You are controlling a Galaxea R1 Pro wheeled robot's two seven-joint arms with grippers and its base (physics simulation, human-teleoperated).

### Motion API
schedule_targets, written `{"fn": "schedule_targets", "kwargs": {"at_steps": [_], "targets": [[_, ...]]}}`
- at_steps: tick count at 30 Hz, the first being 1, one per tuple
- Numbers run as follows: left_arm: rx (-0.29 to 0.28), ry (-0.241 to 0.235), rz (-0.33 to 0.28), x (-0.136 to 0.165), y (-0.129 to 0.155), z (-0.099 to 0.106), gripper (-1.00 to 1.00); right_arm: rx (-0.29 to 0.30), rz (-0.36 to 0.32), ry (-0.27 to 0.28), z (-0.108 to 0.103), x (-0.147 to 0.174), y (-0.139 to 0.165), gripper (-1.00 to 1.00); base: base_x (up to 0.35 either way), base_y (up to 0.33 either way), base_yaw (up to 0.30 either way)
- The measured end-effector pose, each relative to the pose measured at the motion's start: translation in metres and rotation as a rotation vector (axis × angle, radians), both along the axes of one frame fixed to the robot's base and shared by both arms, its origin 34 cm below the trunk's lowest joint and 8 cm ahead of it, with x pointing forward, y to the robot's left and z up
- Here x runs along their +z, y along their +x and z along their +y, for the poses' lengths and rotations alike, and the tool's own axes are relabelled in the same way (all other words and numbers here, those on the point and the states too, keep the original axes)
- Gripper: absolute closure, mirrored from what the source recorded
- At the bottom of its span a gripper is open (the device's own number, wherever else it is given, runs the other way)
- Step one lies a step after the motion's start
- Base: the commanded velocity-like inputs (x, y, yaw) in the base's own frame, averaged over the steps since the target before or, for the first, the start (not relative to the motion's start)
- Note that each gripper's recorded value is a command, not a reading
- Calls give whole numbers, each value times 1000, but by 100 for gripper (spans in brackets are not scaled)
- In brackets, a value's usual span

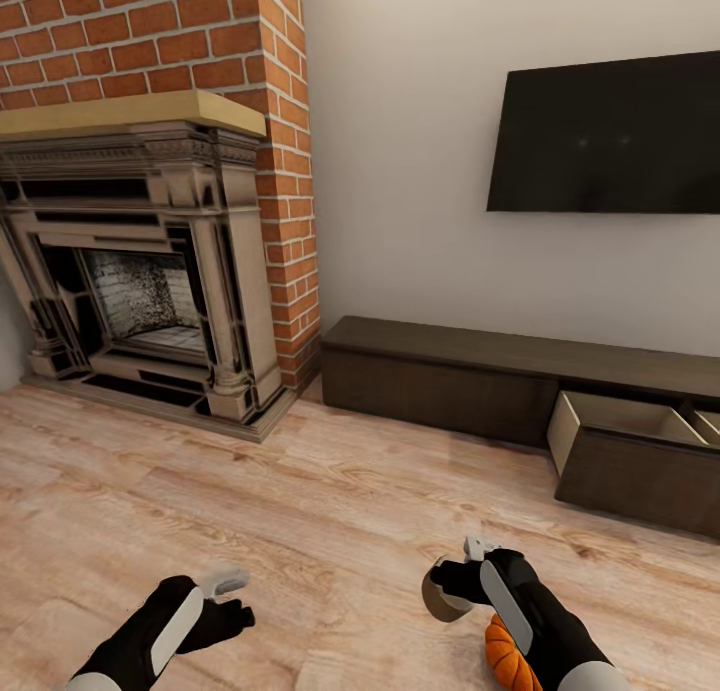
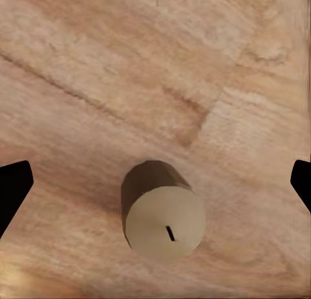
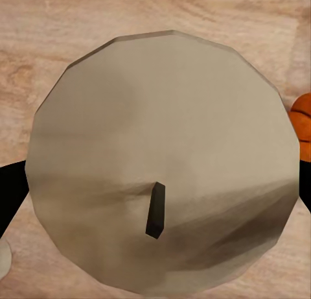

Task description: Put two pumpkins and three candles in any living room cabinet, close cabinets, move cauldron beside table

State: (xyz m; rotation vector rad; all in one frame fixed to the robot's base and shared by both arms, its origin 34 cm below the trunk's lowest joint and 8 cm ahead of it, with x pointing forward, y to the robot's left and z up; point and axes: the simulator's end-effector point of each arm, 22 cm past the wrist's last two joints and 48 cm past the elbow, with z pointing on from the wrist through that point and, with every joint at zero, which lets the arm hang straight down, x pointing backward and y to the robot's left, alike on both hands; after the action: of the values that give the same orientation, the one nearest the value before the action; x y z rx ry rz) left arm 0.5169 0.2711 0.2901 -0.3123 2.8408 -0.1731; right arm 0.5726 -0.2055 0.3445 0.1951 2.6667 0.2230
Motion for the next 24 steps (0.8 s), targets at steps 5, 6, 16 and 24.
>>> {"fn": "schedule_targets", "kwargs": {"at_steps": [5, 6, 16, 24], "targets": [[-30, -4, 25, -13, -13, -21, -100, 1, 0, 0, 1, 0, 0, 100, 0, 0, 0], [-26, 2, 20, -17, -14, -21, -100, 2, 0, 1, 1, 0, 0, 100, 0, 0, 0], [-13, 30, -15, -37, -24, -30, -100, 78, -62, 26, 48, 26, 12, 100, 0, 0, 0], [-25, 37, -52, -42, -24, -45, -100, 104, -235, 21, 66, 97, 47, 100, 0, 0, 0]]}}
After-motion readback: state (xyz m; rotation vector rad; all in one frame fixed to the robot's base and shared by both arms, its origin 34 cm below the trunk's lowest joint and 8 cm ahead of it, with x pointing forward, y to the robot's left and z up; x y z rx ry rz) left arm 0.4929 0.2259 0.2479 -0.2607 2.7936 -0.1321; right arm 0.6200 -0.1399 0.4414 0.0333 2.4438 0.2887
